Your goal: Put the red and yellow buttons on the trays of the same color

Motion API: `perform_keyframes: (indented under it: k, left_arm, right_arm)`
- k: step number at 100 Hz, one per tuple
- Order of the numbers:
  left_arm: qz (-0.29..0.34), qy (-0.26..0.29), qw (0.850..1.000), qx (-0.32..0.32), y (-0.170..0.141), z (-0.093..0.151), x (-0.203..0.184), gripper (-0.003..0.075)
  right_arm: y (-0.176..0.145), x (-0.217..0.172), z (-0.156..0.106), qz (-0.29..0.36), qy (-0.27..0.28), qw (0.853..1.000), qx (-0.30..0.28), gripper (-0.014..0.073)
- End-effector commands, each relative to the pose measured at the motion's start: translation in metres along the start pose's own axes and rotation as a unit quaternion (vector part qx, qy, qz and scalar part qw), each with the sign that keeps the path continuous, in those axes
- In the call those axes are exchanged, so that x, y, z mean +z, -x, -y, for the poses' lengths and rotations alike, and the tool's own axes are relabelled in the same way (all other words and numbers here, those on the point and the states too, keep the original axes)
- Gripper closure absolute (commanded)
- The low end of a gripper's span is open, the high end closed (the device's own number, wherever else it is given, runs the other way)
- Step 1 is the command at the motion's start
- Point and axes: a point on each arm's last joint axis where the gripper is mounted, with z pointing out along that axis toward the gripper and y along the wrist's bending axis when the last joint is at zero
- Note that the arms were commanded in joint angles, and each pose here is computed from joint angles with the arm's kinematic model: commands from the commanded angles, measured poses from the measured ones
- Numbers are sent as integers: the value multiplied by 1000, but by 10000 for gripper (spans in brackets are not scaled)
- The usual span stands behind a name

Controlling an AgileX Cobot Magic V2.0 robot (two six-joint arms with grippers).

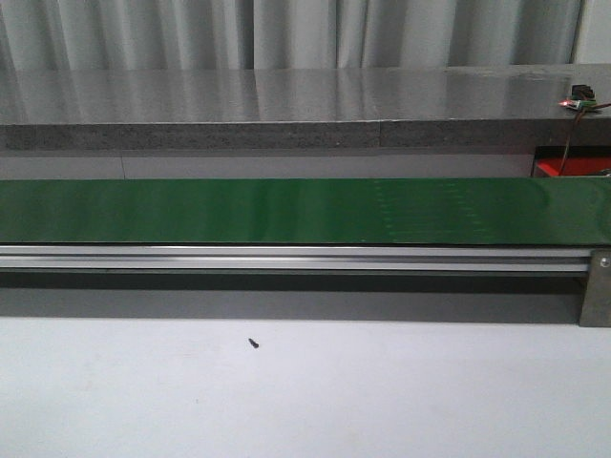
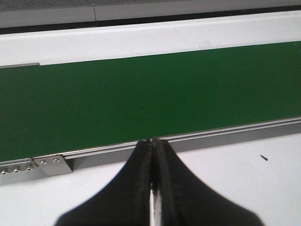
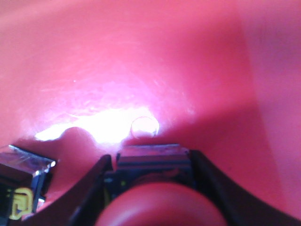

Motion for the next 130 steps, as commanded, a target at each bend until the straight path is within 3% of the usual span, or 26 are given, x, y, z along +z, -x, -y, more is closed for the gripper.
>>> perform_keyframes:
  k: [1,12,53,81,88,98,115,130]
  left_arm:
    - [43,3,999,-5,12,2,-7,740]
    - [42,3,999,-5,12,2,-7,740]
    - [43,3,999,-5,12,2,-7,740]
    - [48,-8,999,-20,13,4,-7,740]
    - [48,-8,999,-20,13,4,-7,740]
    - [50,-7,999,-20,13,3,-7,740]
    - [50,-7,999,-20,13,3,-7,740]
    - [50,-7,999,-20,13,3,-7,740]
  right_arm:
    - [19,-42,-5,63,-2,998,-12,100]
    - [19,-42,-6,60,-1,998,-12,15]
    - [23,-101,-11,97,-16,995,-30,17]
    - [-2,-129,-15,109,-19,994,-28,25]
    - [-12,-136,-16,121,-21,992,-26,85]
    - [-27,-148,-16,140,-24,989,-26,239]
    - [-56,-171,-19,168,-28,985,-25,568]
    - [-83,-189,-33,192,-21,980,-44,721]
